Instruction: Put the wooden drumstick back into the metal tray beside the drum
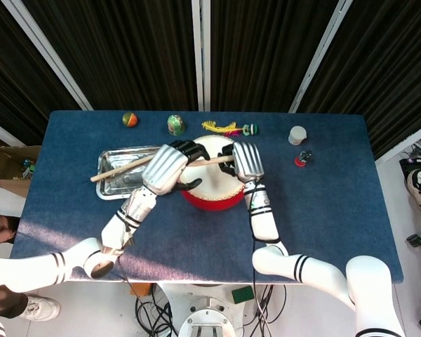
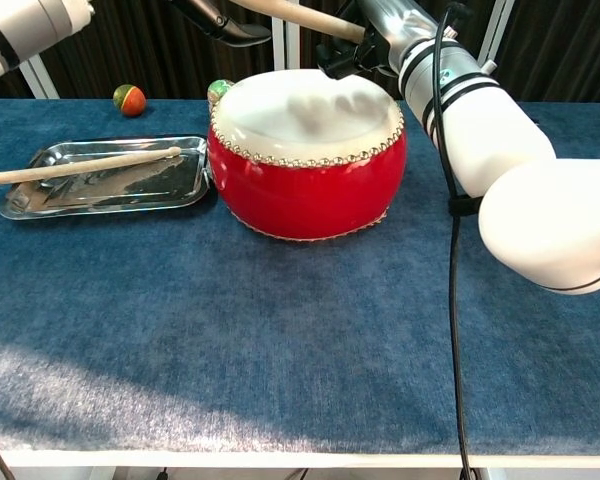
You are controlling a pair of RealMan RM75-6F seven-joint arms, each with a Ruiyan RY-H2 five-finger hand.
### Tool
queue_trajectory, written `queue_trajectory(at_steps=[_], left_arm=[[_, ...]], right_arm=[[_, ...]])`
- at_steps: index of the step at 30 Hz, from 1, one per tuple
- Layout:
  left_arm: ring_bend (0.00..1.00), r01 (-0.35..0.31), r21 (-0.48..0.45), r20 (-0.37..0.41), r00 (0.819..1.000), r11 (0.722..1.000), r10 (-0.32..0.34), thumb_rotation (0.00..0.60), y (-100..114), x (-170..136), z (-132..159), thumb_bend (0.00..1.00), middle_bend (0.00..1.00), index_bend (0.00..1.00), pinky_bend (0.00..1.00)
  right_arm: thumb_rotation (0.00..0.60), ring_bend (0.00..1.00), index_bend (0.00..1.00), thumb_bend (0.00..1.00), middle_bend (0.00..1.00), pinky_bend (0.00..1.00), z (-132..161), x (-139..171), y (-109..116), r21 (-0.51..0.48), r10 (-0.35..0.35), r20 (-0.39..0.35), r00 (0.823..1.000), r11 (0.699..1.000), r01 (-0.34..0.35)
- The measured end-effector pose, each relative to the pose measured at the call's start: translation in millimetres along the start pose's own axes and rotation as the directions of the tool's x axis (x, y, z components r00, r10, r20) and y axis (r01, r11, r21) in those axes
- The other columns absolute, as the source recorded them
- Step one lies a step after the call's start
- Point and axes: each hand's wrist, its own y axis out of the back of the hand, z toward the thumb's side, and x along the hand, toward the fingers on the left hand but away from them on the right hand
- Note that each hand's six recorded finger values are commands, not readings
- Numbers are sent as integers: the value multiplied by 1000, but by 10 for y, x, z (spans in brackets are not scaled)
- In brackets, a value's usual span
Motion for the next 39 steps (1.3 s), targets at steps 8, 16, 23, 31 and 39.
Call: queue_trajectory(at_steps=[8, 16, 23, 31, 39], left_arm=[[419, -12, -27, 4, 1000, 1000, 13, 600, -129, 104, 3, 269, 425, 455, 487], [456, -19, -25, 5, 1000, 1000, 19, 600, -227, 193, 25, 326, 483, 517, 513], [536, -26, -18, -7, 1000, 1000, 25, 600, -268, 243, 6, 390, 579, 584, 552], [640, -34, -19, 0, 999, 999, 34, 600, -290, 241, -20, 416, 710, 660, 604], [679, -48, -24, 13, 999, 999, 49, 600, -275, 233, -41, 435, 750, 697, 633]], right_arm=[[600, 1000, 1000, 534, 1000, 1000, 11, 6, -30, -15, 15, 11, 1000, 1000, -15], [600, 1000, 1000, 533, 1000, 1000, 29, 12, -45, -22, 21, 11, 1000, 1000, -21], [600, 1000, 1000, 532, 1000, 1000, 35, 13, -38, -40, 24, 14, 1000, 999, -23], [600, 1000, 1000, 521, 1000, 1000, 18, 14, -20, -41, 25, 14, 1000, 999, -24], [600, 1000, 1000, 477, 1000, 1000, 14, 30, 15, -48, 28, 0, 1000, 998, -28]])
